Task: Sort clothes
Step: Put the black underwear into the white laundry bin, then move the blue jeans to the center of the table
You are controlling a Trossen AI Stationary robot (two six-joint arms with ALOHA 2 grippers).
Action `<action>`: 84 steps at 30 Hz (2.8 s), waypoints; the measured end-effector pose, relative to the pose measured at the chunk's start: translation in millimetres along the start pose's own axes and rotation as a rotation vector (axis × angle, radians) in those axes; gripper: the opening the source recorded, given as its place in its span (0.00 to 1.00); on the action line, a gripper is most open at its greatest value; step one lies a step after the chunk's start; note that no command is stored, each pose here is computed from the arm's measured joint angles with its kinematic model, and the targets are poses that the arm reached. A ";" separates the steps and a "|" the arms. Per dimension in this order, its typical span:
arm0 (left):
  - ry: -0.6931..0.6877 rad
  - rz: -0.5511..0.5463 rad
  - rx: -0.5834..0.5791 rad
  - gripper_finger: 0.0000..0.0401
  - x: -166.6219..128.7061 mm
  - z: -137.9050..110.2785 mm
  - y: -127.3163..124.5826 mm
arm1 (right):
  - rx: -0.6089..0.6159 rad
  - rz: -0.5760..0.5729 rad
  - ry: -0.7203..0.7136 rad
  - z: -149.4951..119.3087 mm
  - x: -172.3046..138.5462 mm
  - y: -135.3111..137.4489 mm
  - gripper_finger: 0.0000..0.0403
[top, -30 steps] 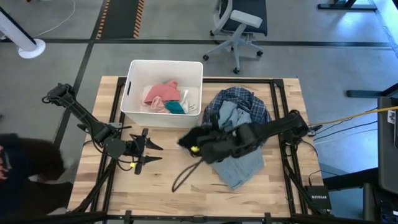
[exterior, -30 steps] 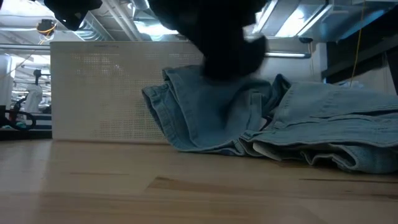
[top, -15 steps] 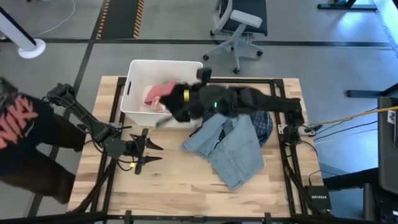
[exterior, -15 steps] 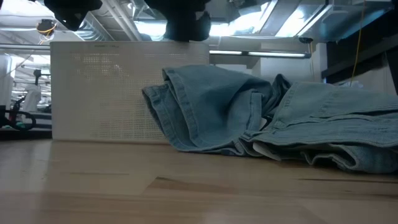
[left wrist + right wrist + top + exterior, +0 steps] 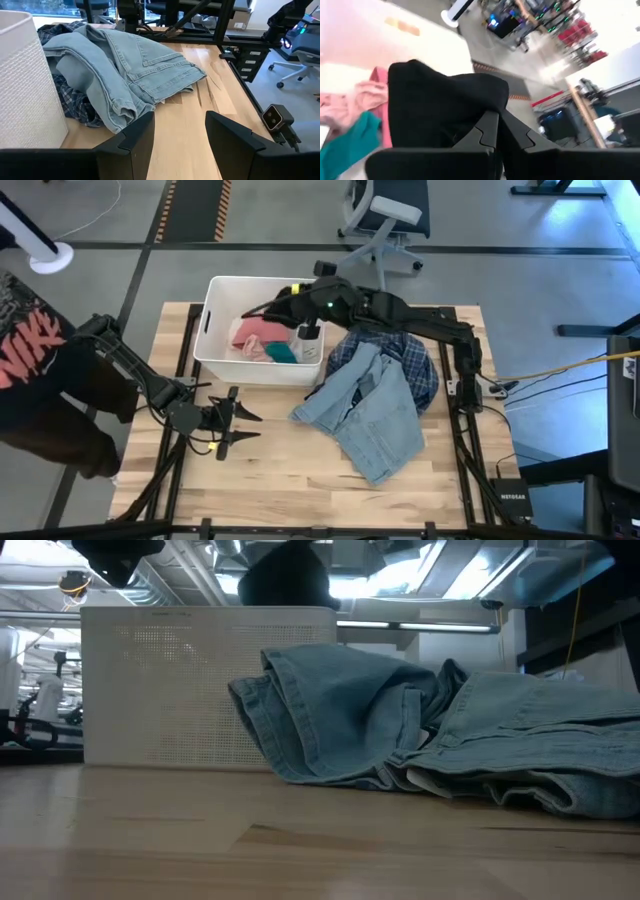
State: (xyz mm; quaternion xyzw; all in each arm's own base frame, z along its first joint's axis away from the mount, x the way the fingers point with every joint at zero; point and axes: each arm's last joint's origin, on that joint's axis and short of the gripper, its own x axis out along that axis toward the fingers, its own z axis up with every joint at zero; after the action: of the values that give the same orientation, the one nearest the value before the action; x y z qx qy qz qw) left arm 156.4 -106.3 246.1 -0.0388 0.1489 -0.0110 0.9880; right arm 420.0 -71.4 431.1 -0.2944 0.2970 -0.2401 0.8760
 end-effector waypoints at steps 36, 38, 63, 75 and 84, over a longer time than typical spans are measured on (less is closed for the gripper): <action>-0.003 0.000 0.002 0.43 0.0 0.3 -0.1 | 0.028 0.105 0.002 -10.5 15.9 18.5 0.49; -0.004 0.000 0.002 0.43 0.0 0.4 -0.1 | 0.027 0.105 0.002 -10.4 15.8 18.6 0.49; -0.003 0.000 0.014 0.43 0.0 0.4 -0.1 | 0.035 0.098 -0.011 -9.1 15.7 17.7 0.49; -0.003 0.000 0.010 0.43 0.0 0.3 -0.1 | 0.030 0.158 -0.054 -1.9 7.7 22.8 0.49; 0.000 0.000 0.002 0.43 -0.1 0.2 0.0 | -0.233 0.270 -0.006 19.5 -75.8 60.5 0.49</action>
State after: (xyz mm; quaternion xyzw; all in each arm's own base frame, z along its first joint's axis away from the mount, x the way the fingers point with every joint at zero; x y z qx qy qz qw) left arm 156.4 -106.3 246.3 -0.0378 0.1488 -0.0110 0.9881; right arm 394.1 24.1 432.6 -0.3521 0.3573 -0.0833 0.8611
